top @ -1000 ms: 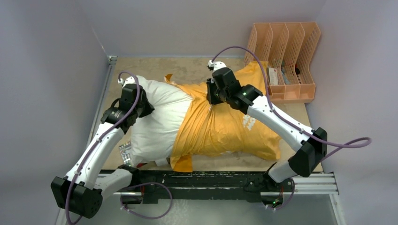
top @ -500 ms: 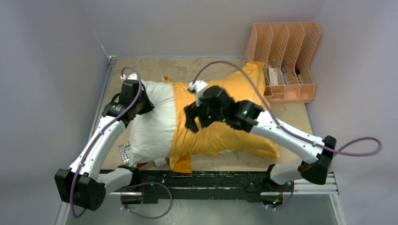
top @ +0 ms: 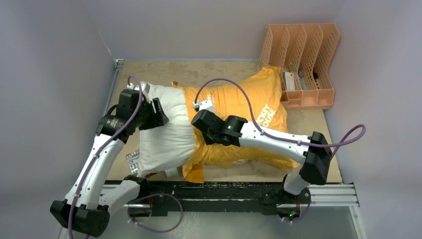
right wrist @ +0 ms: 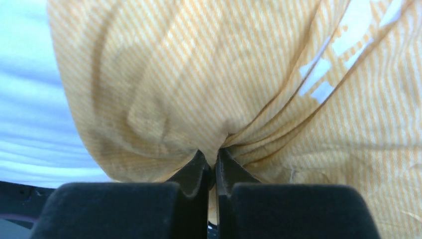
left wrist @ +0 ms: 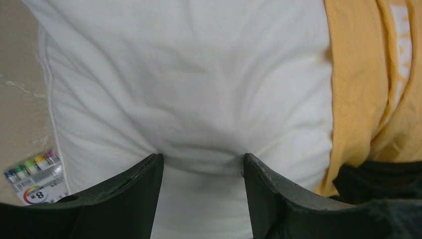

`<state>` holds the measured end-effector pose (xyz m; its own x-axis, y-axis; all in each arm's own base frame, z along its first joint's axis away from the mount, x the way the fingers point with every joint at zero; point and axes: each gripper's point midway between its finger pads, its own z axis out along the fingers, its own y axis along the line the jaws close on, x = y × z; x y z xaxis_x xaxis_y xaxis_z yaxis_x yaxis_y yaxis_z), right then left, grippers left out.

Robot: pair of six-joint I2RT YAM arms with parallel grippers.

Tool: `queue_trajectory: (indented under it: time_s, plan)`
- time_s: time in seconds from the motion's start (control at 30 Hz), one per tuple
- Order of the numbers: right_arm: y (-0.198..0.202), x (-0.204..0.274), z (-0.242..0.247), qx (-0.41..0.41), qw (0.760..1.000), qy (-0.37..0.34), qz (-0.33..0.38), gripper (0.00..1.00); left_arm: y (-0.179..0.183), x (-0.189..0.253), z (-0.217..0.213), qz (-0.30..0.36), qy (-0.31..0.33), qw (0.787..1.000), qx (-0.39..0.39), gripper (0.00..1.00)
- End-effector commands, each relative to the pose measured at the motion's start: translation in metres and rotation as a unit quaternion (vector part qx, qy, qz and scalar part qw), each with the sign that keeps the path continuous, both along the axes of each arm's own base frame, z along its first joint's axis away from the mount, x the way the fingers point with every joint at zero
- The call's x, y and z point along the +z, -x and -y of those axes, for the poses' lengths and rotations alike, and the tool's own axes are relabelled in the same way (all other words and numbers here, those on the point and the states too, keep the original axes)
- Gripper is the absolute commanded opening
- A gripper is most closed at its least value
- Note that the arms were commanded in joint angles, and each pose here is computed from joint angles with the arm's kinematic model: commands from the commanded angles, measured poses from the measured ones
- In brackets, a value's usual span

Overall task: Remove the pillowcase from the pillow
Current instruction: Remove the pillow from the pillowcase.

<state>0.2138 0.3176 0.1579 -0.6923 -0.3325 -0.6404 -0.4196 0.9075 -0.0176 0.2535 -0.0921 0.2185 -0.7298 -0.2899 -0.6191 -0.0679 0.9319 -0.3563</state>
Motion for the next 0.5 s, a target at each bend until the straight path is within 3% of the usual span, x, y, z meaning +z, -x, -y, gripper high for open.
queue_trajectory:
  time_s: [0.0,0.1,0.2,0.27,0.37,0.43,0.47]
  plan:
    - [-0.048,0.053,-0.024,-0.008,0.993,-0.081,0.083,0.02,0.062,0.003,0.028,-0.051,0.058,0.989,-0.125,0.59]
    - [-0.049,0.078,-0.051,0.037,0.985,-0.141,0.088,0.00,0.083,0.002,0.036,-0.044,0.085,0.983,-0.157,0.66]
    - [-0.049,0.095,-0.068,0.063,0.979,-0.171,0.091,0.00,0.090,-0.023,0.033,-0.086,0.080,0.982,-0.146,0.71]
    - [-0.049,0.100,-0.075,0.077,0.977,-0.177,0.092,0.00,0.084,-0.035,0.026,-0.104,0.064,0.985,-0.120,0.73]
    - [-0.047,0.102,-0.078,0.086,0.976,-0.178,0.091,0.00,0.064,-0.033,0.015,-0.080,0.044,0.993,-0.069,0.74]
    - [-0.046,0.103,-0.073,0.084,0.976,-0.178,0.092,0.00,0.053,-0.035,0.004,-0.074,0.020,0.996,-0.034,0.61]
    - [-0.046,0.101,-0.069,0.079,0.977,-0.174,0.093,0.00,0.048,-0.038,0.000,-0.075,0.008,0.997,-0.019,0.47]
